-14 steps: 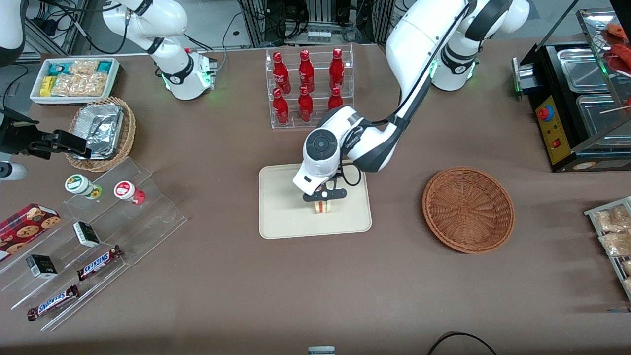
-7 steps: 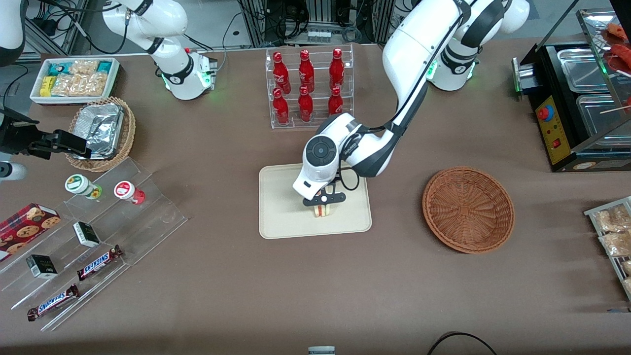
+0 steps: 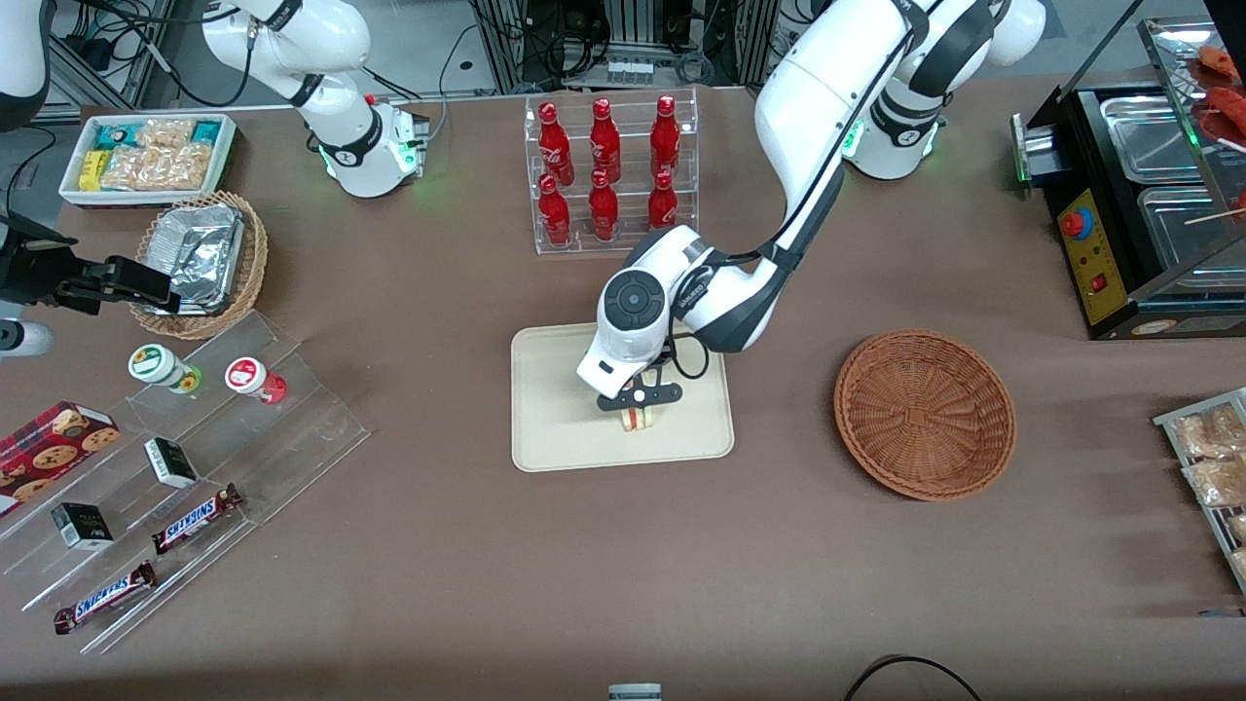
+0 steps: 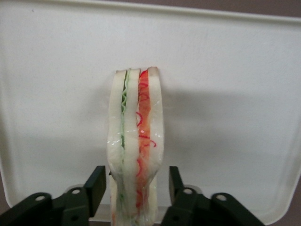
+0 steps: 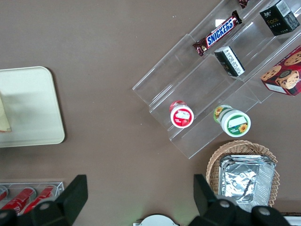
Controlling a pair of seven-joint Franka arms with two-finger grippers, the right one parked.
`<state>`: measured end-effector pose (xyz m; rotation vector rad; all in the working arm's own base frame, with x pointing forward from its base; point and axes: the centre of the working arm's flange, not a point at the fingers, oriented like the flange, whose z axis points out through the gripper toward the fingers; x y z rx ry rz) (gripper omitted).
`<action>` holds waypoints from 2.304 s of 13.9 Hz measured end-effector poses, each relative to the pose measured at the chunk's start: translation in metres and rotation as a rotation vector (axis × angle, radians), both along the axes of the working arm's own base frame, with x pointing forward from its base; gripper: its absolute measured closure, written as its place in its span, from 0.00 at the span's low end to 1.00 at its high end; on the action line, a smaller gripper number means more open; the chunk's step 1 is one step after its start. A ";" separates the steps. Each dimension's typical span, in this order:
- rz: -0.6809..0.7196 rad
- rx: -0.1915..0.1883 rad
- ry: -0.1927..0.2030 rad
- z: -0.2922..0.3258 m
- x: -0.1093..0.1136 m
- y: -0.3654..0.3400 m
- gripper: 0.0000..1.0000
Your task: Place sandwich from basket to tray
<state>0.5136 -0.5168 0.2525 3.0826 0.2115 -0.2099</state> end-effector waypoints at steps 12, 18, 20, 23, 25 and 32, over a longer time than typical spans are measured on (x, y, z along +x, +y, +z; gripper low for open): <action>-0.031 0.015 0.000 0.180 0.053 0.067 0.00; -0.071 0.025 0.033 0.243 0.082 0.235 0.00; -0.090 0.019 0.043 0.263 0.085 0.297 0.00; -0.132 0.002 0.066 0.279 0.087 0.372 0.00; -0.136 -0.007 0.072 0.287 0.087 0.406 0.00; -0.131 0.052 0.081 0.338 0.052 0.432 0.00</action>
